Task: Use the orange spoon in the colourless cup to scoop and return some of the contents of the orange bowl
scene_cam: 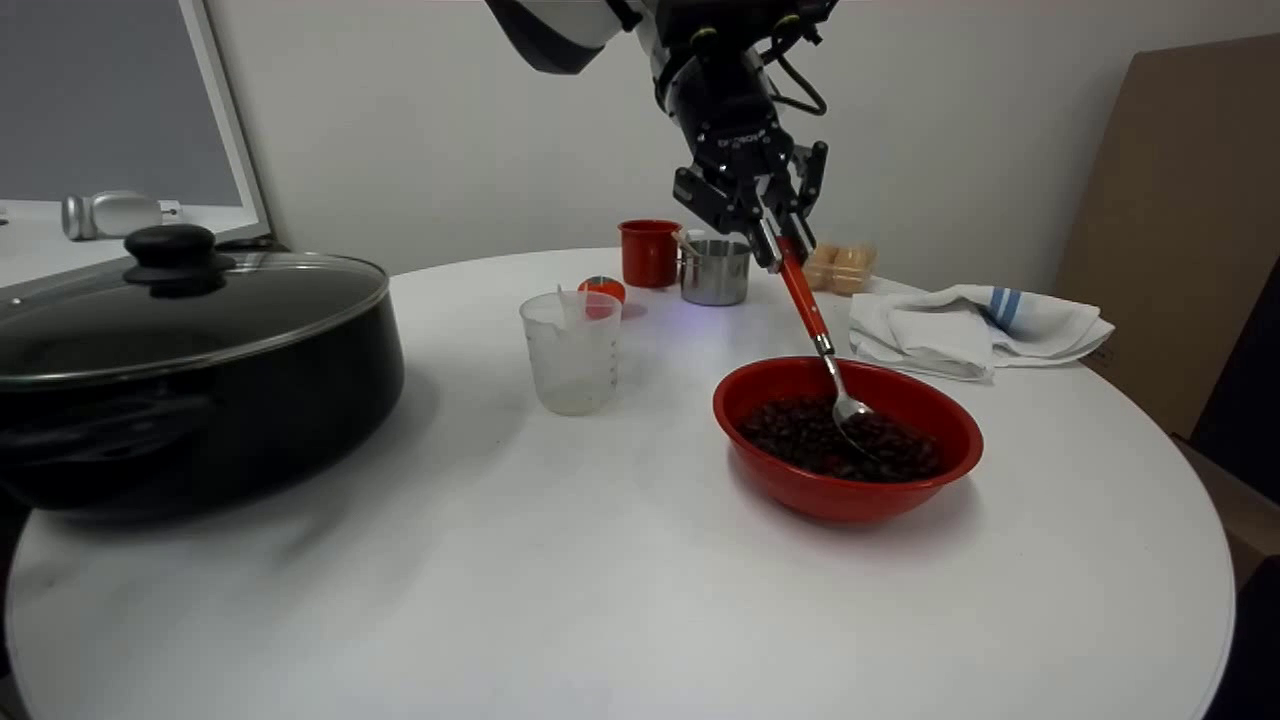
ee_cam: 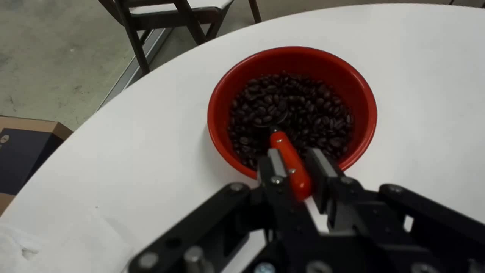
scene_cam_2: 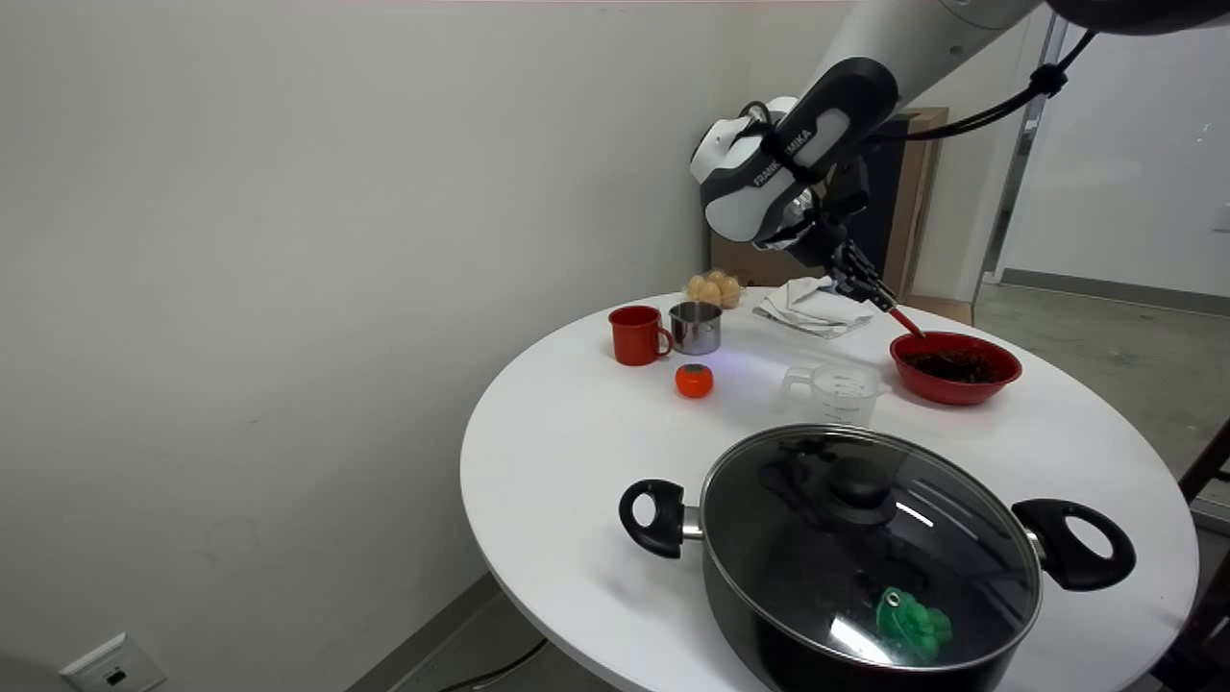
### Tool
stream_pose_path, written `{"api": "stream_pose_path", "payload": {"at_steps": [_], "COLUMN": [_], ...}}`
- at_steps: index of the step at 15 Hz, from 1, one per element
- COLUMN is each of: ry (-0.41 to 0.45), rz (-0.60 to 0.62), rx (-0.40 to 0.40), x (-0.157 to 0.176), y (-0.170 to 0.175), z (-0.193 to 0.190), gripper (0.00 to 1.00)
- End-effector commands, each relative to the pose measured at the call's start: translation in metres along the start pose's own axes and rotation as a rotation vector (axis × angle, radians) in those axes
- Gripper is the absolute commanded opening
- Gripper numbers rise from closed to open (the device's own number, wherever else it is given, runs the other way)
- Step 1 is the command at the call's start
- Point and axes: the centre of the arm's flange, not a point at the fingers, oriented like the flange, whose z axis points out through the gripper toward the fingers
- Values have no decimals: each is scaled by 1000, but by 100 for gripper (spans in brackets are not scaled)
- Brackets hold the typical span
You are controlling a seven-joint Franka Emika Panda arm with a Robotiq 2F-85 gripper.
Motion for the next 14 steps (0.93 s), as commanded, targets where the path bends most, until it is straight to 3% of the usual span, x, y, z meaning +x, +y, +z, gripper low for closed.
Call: {"api": "stream_pose_path", "payload": {"at_steps": [1,14], "ry": [-61,-93], "rz": [-16,-38], "rx": [-39,-114], "x": [-8,-16], "y": [3,-21], "z": [-9,-49], "gripper": [5,5]}}
